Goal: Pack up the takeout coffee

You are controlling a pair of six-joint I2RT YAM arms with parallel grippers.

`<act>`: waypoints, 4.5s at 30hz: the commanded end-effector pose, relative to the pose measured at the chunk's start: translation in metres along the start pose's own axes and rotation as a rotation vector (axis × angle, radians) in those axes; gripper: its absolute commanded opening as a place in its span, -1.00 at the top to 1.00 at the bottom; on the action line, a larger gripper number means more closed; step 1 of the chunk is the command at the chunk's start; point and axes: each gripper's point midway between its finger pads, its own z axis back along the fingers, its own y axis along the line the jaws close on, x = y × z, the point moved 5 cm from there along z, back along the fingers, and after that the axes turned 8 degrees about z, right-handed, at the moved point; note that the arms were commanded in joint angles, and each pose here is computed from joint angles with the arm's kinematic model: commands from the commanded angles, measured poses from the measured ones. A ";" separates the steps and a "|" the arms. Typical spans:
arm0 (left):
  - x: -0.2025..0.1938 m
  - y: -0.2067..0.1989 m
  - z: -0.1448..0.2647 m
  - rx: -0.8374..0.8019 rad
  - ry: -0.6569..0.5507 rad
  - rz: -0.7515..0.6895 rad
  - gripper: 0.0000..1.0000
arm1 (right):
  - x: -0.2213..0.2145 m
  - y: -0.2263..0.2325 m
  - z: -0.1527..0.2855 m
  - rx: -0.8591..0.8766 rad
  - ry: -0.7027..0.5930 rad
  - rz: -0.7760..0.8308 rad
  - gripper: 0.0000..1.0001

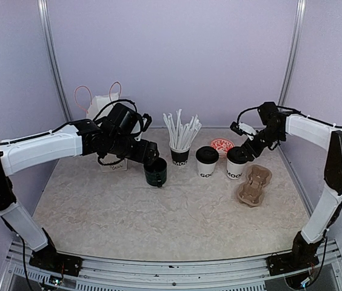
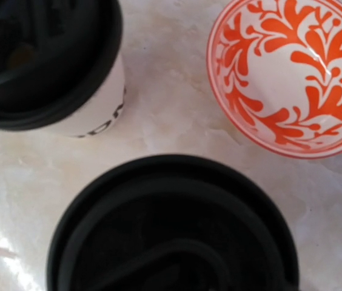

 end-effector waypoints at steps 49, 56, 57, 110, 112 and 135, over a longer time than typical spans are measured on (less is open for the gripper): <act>0.137 0.257 0.094 0.322 -0.349 0.504 -0.50 | 0.018 0.015 0.043 -0.027 -0.158 -0.051 -0.45; 0.150 0.269 0.060 0.314 -0.295 0.502 -0.21 | 0.015 0.017 0.041 -0.023 -0.153 -0.055 -0.45; 0.151 0.270 0.058 0.315 -0.289 0.498 -0.13 | 0.014 0.017 0.041 -0.022 -0.151 -0.056 -0.45; 0.028 -0.063 0.176 -0.677 0.098 -0.234 1.00 | -0.082 0.094 0.002 0.147 0.080 0.165 0.51; 0.019 -0.068 0.160 -0.679 0.141 -0.246 1.00 | -0.085 0.093 -0.002 0.143 0.098 0.167 0.55; -0.017 -0.076 0.078 -0.665 0.323 -0.340 1.00 | -0.147 0.106 -0.024 0.204 0.379 0.198 0.78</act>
